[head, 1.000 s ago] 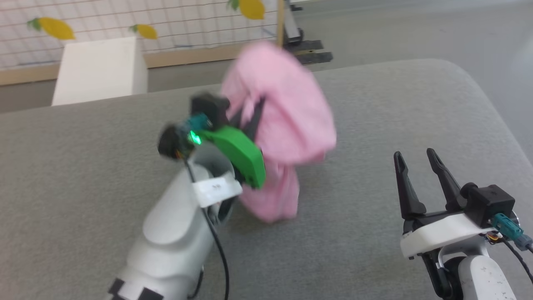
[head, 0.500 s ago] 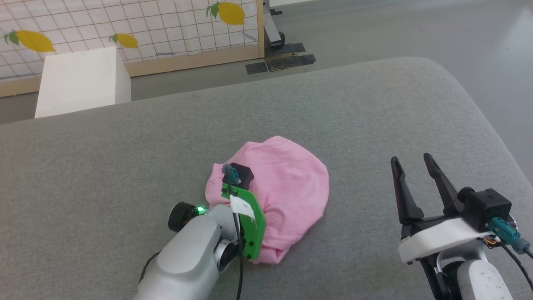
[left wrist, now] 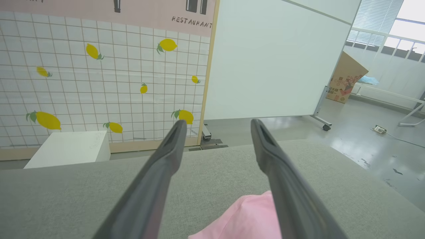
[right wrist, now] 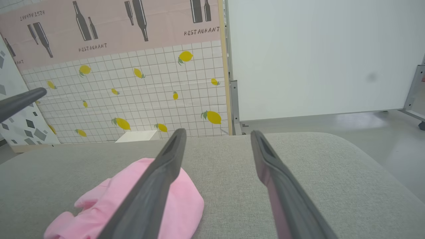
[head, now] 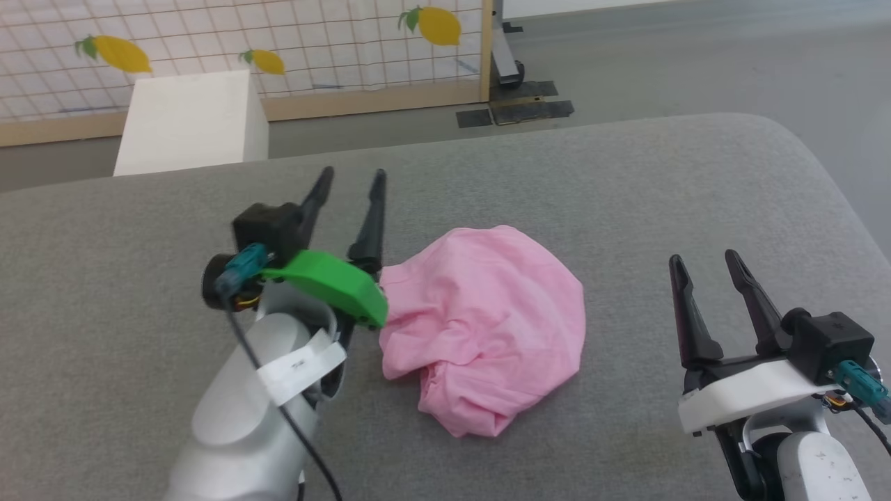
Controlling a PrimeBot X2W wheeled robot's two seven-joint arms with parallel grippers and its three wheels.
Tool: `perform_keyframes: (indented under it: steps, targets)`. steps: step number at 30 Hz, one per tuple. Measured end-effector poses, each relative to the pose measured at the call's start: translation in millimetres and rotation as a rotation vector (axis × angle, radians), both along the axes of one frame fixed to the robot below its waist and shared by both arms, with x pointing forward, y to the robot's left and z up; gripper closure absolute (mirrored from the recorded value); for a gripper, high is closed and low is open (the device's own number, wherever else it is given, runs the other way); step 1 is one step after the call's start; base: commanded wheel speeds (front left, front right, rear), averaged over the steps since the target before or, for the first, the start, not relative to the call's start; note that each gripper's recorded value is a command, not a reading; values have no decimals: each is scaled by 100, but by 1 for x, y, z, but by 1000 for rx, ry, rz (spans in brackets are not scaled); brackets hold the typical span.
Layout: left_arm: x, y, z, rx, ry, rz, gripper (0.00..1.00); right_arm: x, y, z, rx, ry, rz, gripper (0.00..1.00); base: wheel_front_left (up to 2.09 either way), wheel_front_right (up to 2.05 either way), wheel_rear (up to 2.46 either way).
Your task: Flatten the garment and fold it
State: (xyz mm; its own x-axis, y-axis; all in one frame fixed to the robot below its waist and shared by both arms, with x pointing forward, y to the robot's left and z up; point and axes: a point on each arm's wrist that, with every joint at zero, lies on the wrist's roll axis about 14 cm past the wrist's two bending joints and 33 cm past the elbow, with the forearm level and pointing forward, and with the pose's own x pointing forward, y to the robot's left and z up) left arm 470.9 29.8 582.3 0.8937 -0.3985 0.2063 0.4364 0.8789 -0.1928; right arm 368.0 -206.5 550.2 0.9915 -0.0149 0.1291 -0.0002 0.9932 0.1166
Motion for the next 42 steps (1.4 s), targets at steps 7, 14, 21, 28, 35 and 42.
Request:
perform_keyframes:
  steps: [7,14,21,28,35,42]
  targets:
    - [-27,63,21,-43,-112,146,0,10,15,4,-6,-12,45,0,0,0,0]
    - [-55,102,-11,-21,-50,255,0,16,25,6,-7,-20,75,0,0,0,0]
    - [-75,126,-33,12,-1,325,0,15,31,2,-6,-9,91,0,0,0,0]
    - [-85,133,-49,23,41,349,0,13,28,-4,-5,8,84,0,0,0,0]
    - [-86,132,-50,34,36,353,0,13,28,-4,-5,12,85,0,0,0,0]
    - [-87,133,-51,42,38,354,0,13,30,-5,-2,14,89,0,0,0,0]
